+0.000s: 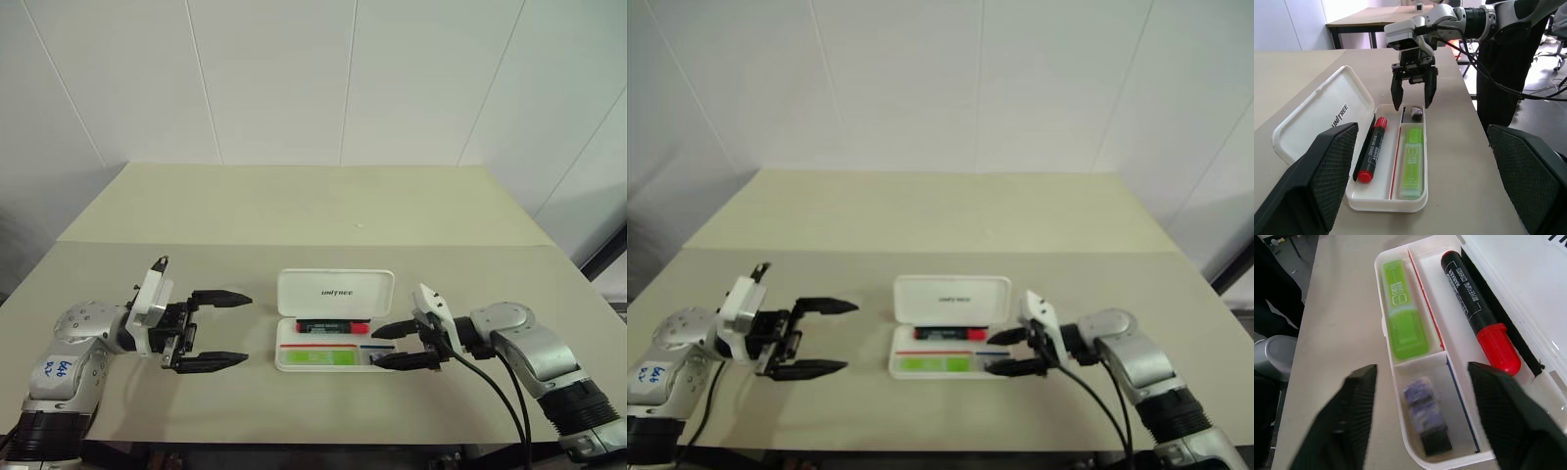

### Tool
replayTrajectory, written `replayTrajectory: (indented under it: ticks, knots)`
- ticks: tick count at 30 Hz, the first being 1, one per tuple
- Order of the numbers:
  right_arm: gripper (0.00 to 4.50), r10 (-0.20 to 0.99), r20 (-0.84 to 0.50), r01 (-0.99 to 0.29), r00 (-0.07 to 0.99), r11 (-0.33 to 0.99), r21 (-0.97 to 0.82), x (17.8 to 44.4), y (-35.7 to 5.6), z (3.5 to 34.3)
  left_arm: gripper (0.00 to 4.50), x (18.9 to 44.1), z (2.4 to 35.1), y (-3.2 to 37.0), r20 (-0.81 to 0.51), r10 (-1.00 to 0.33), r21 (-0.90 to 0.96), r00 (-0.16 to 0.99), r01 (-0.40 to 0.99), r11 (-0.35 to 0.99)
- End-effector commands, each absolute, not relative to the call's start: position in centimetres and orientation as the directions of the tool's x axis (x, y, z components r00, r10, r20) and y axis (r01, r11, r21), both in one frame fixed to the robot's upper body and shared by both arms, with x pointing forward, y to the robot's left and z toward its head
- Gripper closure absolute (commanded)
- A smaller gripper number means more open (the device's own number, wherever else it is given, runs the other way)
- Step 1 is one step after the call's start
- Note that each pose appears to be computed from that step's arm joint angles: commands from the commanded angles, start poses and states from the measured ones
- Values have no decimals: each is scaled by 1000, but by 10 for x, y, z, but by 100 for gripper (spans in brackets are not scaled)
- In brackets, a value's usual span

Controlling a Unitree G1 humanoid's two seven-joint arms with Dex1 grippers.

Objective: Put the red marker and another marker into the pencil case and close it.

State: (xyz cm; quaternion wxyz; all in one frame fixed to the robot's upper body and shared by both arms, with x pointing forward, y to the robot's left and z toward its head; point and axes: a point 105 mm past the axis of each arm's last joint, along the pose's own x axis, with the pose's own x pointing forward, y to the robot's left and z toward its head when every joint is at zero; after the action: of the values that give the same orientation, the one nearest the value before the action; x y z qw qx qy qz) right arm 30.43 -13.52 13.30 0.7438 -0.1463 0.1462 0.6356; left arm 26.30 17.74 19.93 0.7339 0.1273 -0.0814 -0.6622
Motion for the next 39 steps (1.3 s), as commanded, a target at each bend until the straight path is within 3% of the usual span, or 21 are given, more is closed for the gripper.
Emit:
replayTrajectory:
  ticks: [1, 6, 15, 22, 29, 32, 39]
  knots:
    - [3, 907, -392, -988, 152, 130, -81, 302, -136, 147, 0, 264, 209, 177, -50, -993, 345, 110, 935, 86]
    - [3, 924, -347, -984, 164, 130, -118, 296, -139, 162, 0, 267, 209, 177, -51, -992, 346, 114, 934, 90]
    - [3, 983, -107, -970, 148, 124, -208, 272, -152, 209, 0, 282, 212, 185, -36, -986, 362, 162, 922, 139]
    - [3, 954, -56, -914, 294, 263, -309, 273, -191, 227, 0, 300, 219, 194, 36, -981, 383, 190, 904, 189]
    - [3, 930, -47, -889, 365, 333, -315, 268, -203, 229, 0, 321, 220, 198, 25, -977, 402, 213, 893, 205]
    - [0, 928, -37, -886, 371, 342, -312, 266, -201, 227, 60, 336, 217, 199, 6, -966, 400, 257, 885, 238]
    - [0, 936, -9, -893, 351, 332, -305, 252, -206, 230, 294, 370, 205, 199, -105, -927, 410, 360, 865, 290]
